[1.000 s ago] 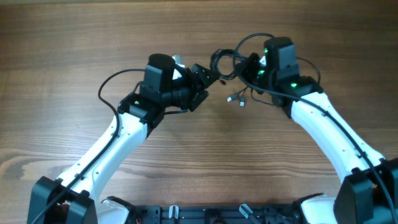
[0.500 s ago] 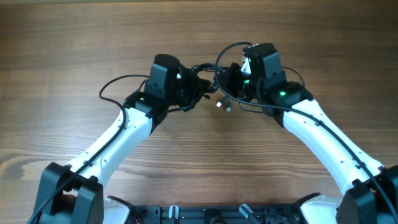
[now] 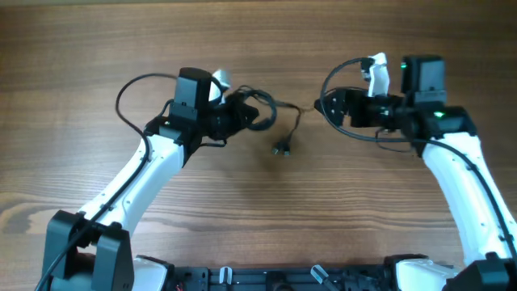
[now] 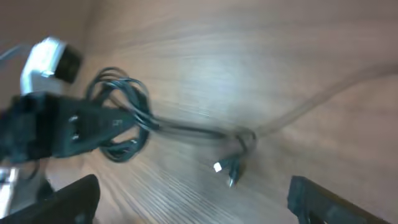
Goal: Untangle cables
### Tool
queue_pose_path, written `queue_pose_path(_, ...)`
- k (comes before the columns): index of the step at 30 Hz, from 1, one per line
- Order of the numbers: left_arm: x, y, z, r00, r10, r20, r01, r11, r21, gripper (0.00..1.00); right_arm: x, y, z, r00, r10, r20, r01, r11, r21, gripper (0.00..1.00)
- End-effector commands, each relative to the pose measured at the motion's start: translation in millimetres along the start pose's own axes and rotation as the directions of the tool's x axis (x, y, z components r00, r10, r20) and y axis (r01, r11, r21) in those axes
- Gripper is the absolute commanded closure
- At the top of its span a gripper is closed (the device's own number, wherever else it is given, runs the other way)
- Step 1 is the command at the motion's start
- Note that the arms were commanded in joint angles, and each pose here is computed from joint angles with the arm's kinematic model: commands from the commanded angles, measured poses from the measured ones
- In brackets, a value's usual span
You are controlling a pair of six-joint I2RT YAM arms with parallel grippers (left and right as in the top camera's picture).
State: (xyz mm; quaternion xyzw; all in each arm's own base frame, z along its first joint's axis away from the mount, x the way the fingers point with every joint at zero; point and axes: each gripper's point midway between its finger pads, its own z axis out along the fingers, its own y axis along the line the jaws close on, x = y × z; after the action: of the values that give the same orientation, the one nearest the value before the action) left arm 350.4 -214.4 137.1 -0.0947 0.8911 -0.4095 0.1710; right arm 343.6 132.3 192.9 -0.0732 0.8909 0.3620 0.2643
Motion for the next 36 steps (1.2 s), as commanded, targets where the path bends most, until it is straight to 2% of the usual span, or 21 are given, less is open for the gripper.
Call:
queue_pose_path(1, 34, -36, 5, 0.885, 0.460, -0.072, -0.439, 0.876, 0.200, 0.96, -1, 34, -6, 0.959, -0.280, 0.051, 0.284, 0.937, -0.204, 0.03)
queue_pose_path(2, 43, -43, 8, 0.835, 0.546, -0.067, -0.519, 0.822, 0.233, 0.96, 0, 39, -4, 0.948, -0.311, 0.060, 0.316, 0.918, -0.241, 0.05)
queue_pose_path(4, 52, -52, 11, 0.787, 0.614, -0.056, -0.582, 0.771, 0.259, 0.96, 6, 47, 1, 0.929, -0.364, 0.062, 0.366, 0.885, -0.288, 0.06)
queue_pose_path(7, 57, -57, 13, 0.778, 0.626, -0.055, -0.592, 0.759, 0.272, 0.96, 16, 46, 10, 0.905, -0.424, 0.043, 0.416, 0.858, -0.302, 0.10)
queue_pose_path(11, 53, -54, 12, 0.792, 0.608, -0.054, -0.576, 0.774, 0.263, 0.96, 23, 26, 21, 0.914, -0.404, -0.024, 0.386, 0.888, -0.249, 0.16)
queue_pose_path(15, 43, -49, 8, 0.827, 0.560, -0.049, -0.534, 0.810, 0.242, 0.96, 30, 15, 24, 0.919, -0.388, -0.072, 0.367, 0.907, -0.206, 0.17)
queue_pose_path(17, 32, -45, 5, 0.856, 0.515, -0.036, -0.495, 0.838, 0.227, 0.96, 34, 24, 23, 0.900, -0.432, -0.056, 0.405, 0.877, -0.258, 0.19)
queue_pose_path(20, 27, -43, 1, 0.870, 0.493, -0.031, -0.473, 0.850, 0.233, 0.96, 45, 32, 27, 0.868, -0.494, -0.051, 0.458, 0.836, -0.303, 0.23)
queue_pose_path(27, 37, -57, -15, 0.871, 0.487, -0.067, -0.425, 0.815, 0.394, 0.96, 66, 33, 51, 0.821, -0.571, -0.015, 0.534, 0.777, -0.333, 0.25)
queue_pose_path(29, 35, -57, -18, 0.874, 0.482, -0.066, -0.418, 0.814, 0.404, 0.96, 66, 29, 56, 0.811, -0.585, 0.000, 0.554, 0.768, -0.321, 0.32)
queue_pose_path(34, 12, -42, -28, 0.897, 0.441, -0.025, -0.402, 0.839, 0.367, 0.96, 79, 20, 60, 0.831, -0.553, -0.062, 0.508, 0.800, -0.320, 0.46)
queue_pose_path(36, -2, -35, -34, 0.917, 0.400, -0.003, -0.374, 0.860, 0.348, 0.96, 83, 19, 60, 0.841, -0.536, -0.081, 0.485, 0.811, -0.326, 0.66)
